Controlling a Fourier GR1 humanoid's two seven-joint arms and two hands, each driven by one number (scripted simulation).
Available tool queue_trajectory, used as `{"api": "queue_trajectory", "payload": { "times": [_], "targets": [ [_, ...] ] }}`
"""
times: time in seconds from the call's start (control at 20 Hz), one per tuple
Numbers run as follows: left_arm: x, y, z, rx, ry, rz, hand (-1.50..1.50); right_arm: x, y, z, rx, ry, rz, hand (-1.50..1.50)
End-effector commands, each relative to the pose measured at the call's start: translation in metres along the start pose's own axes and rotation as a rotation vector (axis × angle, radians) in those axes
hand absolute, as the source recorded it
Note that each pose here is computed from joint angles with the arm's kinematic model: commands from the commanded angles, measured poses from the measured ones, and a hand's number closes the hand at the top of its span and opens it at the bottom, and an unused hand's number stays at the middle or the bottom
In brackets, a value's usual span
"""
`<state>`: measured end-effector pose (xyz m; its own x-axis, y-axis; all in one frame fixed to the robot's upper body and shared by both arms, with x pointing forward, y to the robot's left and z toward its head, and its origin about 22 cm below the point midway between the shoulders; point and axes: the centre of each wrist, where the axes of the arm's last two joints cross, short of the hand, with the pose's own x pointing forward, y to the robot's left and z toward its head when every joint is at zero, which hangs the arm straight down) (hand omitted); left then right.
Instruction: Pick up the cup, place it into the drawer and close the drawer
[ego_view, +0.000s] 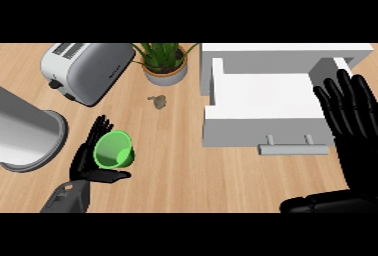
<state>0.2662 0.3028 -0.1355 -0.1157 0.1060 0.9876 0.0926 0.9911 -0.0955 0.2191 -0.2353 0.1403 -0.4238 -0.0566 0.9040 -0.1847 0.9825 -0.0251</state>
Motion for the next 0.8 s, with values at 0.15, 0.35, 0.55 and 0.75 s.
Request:
{"api": "queue_trajectory", "payload": {
  "times": [0.15, 0.35, 0.55, 0.75],
  "targets": [
    [-0.010, 0.000, 0.006, 0.002, -0.002, 0.076, -1.50, 0.007, 0.015, 0.012, 0.006, 0.013, -0.013, -1.50],
    [-0.004, -0.023, -0.016, -0.041, -0.008, 0.135, -1.50, 0.010, 0.003, -0.012, -0.006, 0.004, -0.019, -1.50],
    [-0.015, -0.003, 0.017, -0.094, -0.016, 0.242, -1.50, 0.007, 0.003, -0.011, 0.020, 0.007, 0.009, -1.50],
    [-0.008, -0.011, -0.007, -0.104, -0.031, 0.278, 1.50, -0.004, 0.002, -0.008, -0.001, 0.017, -0.004, -1.50]
  ]
}}
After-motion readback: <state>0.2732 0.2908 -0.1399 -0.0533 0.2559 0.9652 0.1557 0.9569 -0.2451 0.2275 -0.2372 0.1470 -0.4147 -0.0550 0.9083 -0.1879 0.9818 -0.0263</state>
